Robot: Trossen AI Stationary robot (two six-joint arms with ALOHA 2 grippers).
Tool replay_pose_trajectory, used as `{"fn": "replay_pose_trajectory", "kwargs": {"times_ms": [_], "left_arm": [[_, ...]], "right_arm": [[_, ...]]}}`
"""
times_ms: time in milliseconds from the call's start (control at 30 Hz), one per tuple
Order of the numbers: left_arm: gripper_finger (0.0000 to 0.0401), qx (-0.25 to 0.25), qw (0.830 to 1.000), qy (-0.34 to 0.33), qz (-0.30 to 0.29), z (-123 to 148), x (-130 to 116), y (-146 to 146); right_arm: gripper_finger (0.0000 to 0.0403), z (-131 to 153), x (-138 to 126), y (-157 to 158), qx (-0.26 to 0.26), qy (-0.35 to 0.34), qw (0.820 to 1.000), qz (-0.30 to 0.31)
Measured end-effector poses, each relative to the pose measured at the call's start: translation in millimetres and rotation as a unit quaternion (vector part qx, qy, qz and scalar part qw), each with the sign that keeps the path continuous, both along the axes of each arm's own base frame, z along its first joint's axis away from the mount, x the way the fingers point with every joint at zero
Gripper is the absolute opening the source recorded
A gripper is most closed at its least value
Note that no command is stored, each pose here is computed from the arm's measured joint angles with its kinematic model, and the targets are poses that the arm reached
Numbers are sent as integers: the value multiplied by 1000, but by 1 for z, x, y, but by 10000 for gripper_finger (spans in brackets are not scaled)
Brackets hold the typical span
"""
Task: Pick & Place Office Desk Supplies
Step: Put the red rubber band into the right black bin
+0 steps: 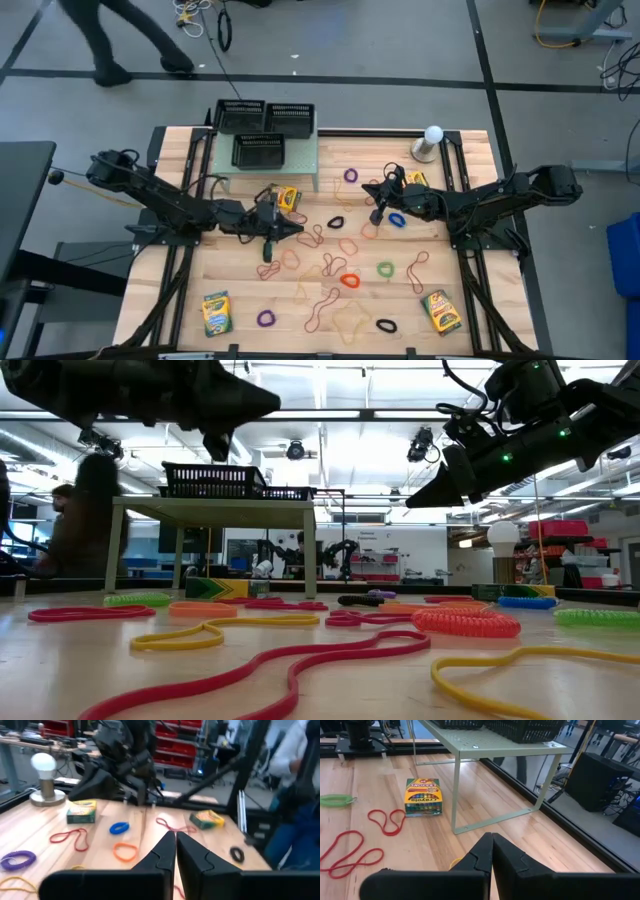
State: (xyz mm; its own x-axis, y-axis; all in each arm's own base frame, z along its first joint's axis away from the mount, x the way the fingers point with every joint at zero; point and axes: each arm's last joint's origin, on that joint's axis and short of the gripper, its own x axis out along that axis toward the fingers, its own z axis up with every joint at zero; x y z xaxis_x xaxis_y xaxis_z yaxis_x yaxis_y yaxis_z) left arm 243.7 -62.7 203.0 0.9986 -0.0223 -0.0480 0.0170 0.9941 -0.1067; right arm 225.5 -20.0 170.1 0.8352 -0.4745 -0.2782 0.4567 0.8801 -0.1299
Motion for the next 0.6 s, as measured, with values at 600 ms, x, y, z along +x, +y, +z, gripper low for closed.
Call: {"fn": "replay_pose_trajectory", "kwargs": {"times_ms": [600], "left_arm": [[10, 51, 997, 55, -9, 3, 31, -33]], "right_arm": [[16, 0, 0, 0, 0, 0, 1000, 0]]}}
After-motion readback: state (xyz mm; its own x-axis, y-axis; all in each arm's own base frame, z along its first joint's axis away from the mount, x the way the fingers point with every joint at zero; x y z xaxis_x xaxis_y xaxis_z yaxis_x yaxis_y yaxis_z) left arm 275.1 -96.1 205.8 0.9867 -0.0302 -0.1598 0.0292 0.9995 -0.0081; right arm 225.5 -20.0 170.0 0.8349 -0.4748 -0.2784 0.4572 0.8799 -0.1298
